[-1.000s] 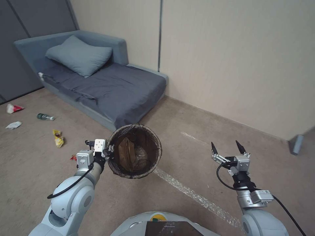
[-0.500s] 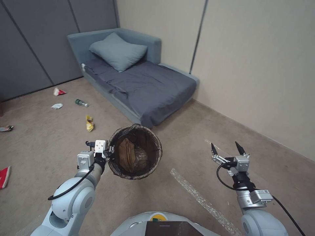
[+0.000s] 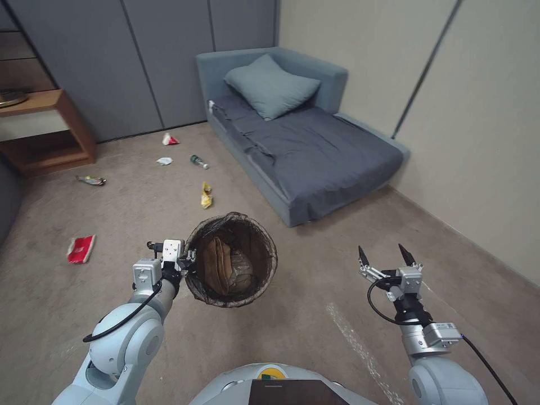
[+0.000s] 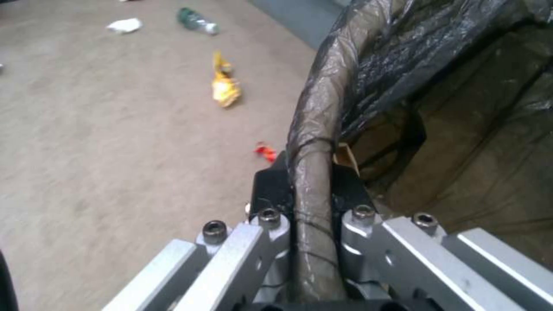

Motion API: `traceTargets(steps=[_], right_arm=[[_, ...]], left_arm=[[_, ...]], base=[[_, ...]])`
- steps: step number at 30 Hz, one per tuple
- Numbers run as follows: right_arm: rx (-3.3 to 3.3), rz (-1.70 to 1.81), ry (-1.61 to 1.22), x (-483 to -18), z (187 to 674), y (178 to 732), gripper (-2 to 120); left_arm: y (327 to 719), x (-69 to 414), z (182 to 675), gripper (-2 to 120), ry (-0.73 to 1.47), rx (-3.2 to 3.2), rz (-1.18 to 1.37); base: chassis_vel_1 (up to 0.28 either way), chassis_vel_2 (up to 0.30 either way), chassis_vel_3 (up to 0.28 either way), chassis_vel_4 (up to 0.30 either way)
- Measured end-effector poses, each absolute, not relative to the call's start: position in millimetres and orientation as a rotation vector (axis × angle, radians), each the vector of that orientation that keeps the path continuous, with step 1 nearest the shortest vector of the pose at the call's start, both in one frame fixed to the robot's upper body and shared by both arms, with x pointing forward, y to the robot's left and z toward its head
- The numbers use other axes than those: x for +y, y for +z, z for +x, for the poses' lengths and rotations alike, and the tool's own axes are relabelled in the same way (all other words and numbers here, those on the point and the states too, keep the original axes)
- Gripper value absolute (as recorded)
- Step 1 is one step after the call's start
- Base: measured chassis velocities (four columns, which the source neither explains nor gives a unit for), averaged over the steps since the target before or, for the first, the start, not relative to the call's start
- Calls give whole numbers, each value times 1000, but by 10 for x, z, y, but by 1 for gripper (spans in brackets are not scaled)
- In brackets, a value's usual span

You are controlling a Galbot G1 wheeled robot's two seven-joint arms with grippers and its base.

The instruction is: Pick up the trash bin, then pick up the garbage from the floor and place it into the trash bin.

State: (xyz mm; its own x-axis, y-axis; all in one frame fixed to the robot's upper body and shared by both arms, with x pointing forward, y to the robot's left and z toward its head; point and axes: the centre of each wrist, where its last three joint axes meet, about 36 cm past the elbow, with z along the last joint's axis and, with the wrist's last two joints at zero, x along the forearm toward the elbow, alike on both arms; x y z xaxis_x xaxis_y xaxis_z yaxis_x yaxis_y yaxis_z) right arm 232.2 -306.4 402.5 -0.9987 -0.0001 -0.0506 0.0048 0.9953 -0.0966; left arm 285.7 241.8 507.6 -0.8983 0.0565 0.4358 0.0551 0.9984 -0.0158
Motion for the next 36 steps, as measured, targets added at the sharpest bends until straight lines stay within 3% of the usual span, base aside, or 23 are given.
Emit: traceTargets(steps=[26,36], right_arm=[[3106,62,-119,-2999,2493,4005,100],[3124,104,-107,-2980,2533,4012,100]], left_arm=[[5020,2462,2928,5,-3,-2690,-82],[4984,2467,2938,5,3,-2719,-72]], base=[[118,115,123,117],[35,34,29,37]])
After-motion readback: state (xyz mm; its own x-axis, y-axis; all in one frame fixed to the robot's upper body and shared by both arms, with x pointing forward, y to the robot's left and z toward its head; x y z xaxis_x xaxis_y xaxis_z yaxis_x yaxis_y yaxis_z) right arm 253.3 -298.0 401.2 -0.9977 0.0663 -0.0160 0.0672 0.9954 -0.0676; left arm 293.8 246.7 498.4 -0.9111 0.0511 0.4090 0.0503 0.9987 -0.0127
